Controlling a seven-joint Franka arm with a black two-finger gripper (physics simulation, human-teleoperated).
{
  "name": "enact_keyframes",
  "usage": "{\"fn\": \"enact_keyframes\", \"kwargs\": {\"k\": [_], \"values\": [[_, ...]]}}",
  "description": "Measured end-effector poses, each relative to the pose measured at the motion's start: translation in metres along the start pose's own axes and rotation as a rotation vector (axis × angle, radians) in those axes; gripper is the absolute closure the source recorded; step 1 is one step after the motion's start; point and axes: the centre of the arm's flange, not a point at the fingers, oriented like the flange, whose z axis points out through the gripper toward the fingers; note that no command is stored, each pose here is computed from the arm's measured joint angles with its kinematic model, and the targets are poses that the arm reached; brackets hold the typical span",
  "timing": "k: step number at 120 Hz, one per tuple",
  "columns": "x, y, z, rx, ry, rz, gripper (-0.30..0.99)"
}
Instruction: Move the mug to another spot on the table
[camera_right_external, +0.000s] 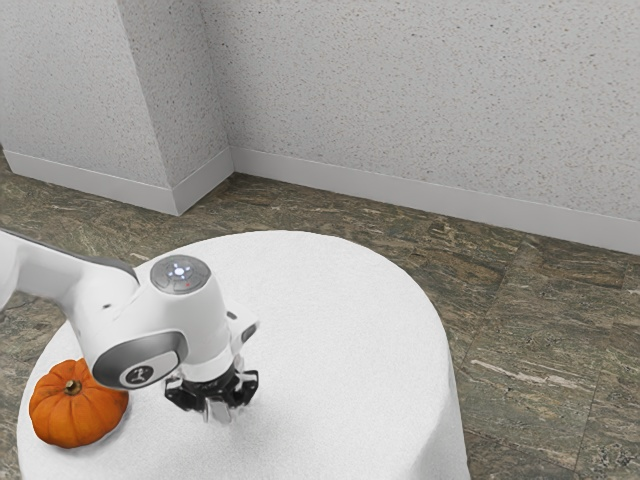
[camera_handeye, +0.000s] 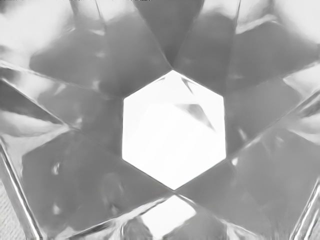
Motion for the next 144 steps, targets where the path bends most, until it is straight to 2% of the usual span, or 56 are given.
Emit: {"fn": "enact_keyframes", "kwargs": {"k": [5, 36, 51, 90, 114, 134, 144], "values": [[0.002, 0.000, -0.004, 0.004, 0.008, -0.003, 0.55], [0.038, 0.005, -0.042, 0.055, 0.153, 0.051, 0.62], [0.059, 0.009, -0.057, 0.081, 0.197, 0.041, 0.70], [0.115, 0.013, -0.047, 0.133, 0.206, -0.012, 0.77], [0.147, 0.020, -0.018, 0.155, 0.175, -0.029, 0.78], [0.152, 0.034, -0.002, 0.156, 0.158, -0.021, 0.78], [0.154, 0.039, 0.010, 0.172, 0.178, 0.012, 0.78]]}}
